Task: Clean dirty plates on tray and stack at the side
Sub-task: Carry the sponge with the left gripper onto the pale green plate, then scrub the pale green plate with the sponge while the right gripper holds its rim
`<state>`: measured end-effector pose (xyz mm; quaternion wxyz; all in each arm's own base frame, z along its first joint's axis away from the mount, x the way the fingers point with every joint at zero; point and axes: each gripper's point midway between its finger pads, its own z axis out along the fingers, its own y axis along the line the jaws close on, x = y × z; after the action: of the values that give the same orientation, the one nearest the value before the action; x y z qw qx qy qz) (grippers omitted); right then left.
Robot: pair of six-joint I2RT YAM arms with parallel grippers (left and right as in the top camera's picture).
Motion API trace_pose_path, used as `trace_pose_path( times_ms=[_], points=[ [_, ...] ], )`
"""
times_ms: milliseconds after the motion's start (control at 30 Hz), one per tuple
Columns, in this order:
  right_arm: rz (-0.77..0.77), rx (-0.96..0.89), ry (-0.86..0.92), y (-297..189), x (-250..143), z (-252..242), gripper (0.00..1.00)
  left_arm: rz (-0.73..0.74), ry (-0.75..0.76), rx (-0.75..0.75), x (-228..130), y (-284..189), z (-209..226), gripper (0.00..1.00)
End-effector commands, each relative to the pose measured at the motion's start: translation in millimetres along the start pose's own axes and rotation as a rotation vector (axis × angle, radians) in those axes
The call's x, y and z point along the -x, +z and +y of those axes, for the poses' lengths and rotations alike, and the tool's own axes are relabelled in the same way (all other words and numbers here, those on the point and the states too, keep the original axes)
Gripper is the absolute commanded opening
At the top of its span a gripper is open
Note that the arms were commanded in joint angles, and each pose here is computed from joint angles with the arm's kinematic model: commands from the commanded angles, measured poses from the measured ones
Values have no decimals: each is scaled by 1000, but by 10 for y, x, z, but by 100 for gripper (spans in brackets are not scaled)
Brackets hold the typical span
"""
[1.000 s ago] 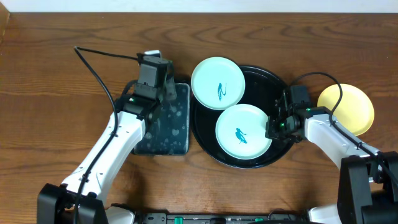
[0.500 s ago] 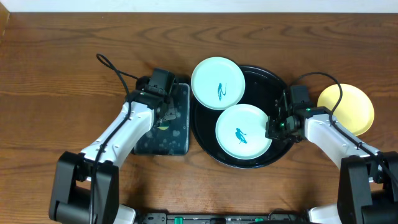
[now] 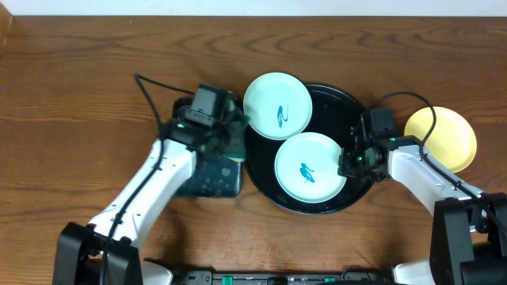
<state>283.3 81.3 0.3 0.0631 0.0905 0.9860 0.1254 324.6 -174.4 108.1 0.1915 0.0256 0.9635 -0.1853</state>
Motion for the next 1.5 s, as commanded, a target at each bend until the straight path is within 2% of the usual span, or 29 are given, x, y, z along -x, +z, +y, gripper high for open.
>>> trace_pose_path(
  times_ms=[0, 200, 500, 833, 900, 1067, 1133, 1233, 1467],
  points=[
    [46, -45, 12, 113, -123, -92, 1, -21, 98, -134, 23, -39, -486, 8],
    [46, -45, 12, 113, -123, -92, 1, -77, 164, -243, -10, 88, -1091, 8],
    [46, -45, 12, 113, -124, -93, 1, 0, 97, -221, -353, 664, -1366, 8],
    [46, -45, 12, 113, -124, -93, 1, 111, 149, -181, -815, 1103, -1417, 8],
    [46, -45, 12, 113, -124, -93, 1, 105, 159, -119, -823, 1178, -1285, 9],
    [49, -47, 13, 112, -131, -95, 1, -12, 174, 236, -579, 1153, -563, 8],
    [49, -47, 13, 112, -131, -95, 1, -22, 171, 282, -504, 1124, -421, 8],
    [49, -47, 13, 112, -131, -95, 1, 5, 166, 205, -448, 1079, -505, 9],
    [50, -47, 13, 112, -132, -96, 1, -7, 195, -167, -260, 715, -1316, 8]
  ],
)
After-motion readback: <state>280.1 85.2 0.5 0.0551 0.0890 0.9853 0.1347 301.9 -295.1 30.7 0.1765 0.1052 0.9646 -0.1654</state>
